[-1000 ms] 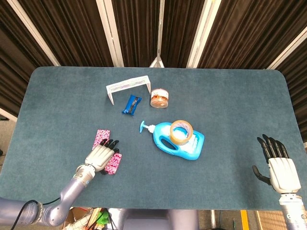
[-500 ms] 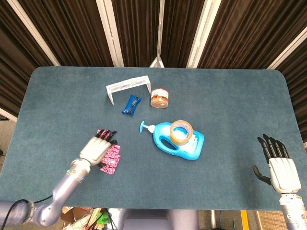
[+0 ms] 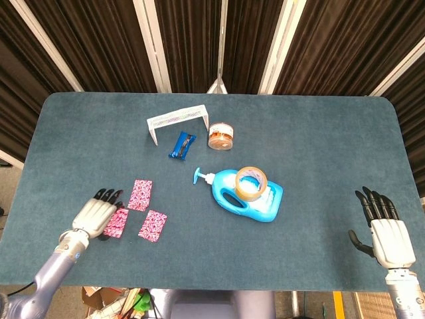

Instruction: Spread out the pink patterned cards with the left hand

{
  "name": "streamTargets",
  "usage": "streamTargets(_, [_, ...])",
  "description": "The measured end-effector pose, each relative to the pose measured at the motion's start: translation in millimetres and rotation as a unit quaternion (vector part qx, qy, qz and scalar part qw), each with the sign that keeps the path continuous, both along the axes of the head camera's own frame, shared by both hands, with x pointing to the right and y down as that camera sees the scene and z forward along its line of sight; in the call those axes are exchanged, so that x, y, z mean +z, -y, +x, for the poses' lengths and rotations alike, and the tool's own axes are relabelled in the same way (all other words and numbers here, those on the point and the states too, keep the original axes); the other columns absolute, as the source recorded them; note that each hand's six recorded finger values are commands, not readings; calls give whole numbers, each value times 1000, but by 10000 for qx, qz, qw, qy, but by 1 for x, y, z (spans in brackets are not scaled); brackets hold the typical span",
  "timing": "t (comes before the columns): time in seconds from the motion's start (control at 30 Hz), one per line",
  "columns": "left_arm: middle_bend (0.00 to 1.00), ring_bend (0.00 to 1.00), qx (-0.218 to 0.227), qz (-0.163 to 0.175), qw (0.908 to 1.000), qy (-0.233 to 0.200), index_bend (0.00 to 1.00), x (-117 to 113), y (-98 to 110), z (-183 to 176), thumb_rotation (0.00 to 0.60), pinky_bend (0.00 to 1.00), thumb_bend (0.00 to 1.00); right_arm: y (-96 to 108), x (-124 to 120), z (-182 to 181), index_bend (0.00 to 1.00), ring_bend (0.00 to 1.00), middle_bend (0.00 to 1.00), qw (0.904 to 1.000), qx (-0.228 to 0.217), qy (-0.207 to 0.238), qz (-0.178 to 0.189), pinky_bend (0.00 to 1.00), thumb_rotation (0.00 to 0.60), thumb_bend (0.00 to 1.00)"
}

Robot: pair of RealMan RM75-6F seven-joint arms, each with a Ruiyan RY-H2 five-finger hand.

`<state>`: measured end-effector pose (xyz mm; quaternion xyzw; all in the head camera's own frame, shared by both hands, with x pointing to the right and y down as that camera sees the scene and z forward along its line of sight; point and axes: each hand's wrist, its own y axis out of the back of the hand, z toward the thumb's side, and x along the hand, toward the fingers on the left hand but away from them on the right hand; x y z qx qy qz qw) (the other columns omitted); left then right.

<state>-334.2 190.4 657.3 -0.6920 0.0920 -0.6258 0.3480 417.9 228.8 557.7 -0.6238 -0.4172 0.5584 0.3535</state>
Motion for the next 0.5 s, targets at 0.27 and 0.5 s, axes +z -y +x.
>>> streamTargets(0.27, [0,0,56,-84,9991,412,83,2,-5,-18,600,0,180,0,0,0,0,0,0,10000,5,8,-7,87,600,363])
streamTargets(0.5, [0,0,-27,-100,9989,450,28,0,-4,-20,600,0,166,0,0,0,0,0,0,10000,9,3,-17,87,600,362])
